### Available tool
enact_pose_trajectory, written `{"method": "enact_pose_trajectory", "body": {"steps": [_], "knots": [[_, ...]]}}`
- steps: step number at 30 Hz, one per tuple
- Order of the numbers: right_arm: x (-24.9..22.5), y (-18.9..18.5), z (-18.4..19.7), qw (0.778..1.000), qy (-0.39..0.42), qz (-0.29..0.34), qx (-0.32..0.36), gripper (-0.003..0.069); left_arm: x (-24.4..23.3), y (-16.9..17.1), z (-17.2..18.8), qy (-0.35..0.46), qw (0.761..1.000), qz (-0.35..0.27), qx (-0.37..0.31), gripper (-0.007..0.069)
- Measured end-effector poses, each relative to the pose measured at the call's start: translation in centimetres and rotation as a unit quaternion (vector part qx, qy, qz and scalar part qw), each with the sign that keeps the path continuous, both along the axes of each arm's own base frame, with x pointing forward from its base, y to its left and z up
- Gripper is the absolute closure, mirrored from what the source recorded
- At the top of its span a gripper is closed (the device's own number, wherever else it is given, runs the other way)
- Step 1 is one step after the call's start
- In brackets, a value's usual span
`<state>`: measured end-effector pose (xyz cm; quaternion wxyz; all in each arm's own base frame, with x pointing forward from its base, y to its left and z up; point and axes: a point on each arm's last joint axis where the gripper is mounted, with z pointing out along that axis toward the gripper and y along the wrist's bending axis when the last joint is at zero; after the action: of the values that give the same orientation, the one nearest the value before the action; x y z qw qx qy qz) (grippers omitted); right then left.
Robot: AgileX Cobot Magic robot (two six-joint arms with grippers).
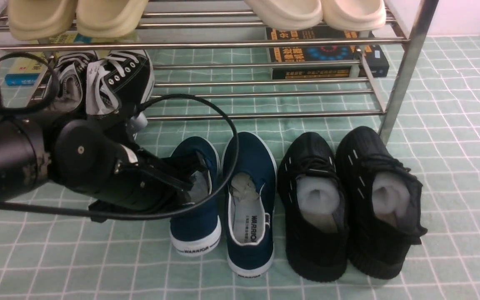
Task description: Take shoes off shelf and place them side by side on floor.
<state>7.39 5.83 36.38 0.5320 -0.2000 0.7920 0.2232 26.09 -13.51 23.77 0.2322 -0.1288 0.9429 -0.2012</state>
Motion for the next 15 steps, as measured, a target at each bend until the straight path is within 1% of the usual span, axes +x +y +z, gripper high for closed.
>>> {"method": "enact_pose_trajectory", "body": {"steps": [1,2,4,5,6,7,8,9,10,12,13,15], "knots": [[0.0,0.0,0.0,1.000,0.001,0.000,-0.001,0.0596,0.0,0.0,0.0,0.000,1.000,0.000,0.000,0.0534],[0.0,0.0,0.0,1.000,0.002,-0.001,-0.001,0.0596,0.0,0.0,0.0,0.000,1.000,-0.002,0.003,0.0517],[-0.1,-0.2,-0.2,1.000,0.022,-0.007,-0.008,0.0594,-0.1,0.2,-0.1,0.006,1.000,-0.009,0.018,0.0460],[-0.2,-0.3,-0.1,1.000,0.026,-0.009,-0.010,0.0594,-0.1,0.2,-0.1,0.007,1.000,-0.010,0.019,0.0454],[-0.4,-0.7,0.1,0.999,0.045,-0.017,-0.019,0.0594,-0.1,0.3,0.2,0.013,0.999,-0.018,0.034,0.0397],[-0.5,-0.9,0.3,0.998,0.053,-0.021,-0.027,0.0594,-0.1,0.3,0.4,0.016,0.999,-0.022,0.041,0.0372],[-0.6,-1.1,0.4,0.998,0.056,-0.024,-0.031,0.0594,-0.1,0.3,0.4,0.019,0.999,-0.023,0.044,0.0365],[-0.8,-1.6,0.8,0.996,0.068,-0.031,-0.047,0.0594,0.0,0.4,1.0,0.022,0.997,-0.033,0.064,0.0319],[-1.0,-1.9,1.1,0.995,0.074,-0.034,-0.061,0.0594,0.1,0.5,1.5,0.023,0.996,-0.038,0.074,0.0296],[-1.4,-2.6,1.5,0.991,0.083,-0.037,-0.094,0.0594,0.4,0.7,2.9,0.027,0.992,-0.050,0.109,0.0264],[-1.4,-2.6,1.5,0.991,0.082,-0.036,-0.095,0.0594,0.4,0.8,3.1,0.027,0.992,-0.051,0.112,0.0263],[-1.7,-3.2,1.5,0.987,0.093,-0.037,-0.128,0.0594,0.7,1.3,4.8,0.032,0.986,-0.055,0.157,0.0256]]}}
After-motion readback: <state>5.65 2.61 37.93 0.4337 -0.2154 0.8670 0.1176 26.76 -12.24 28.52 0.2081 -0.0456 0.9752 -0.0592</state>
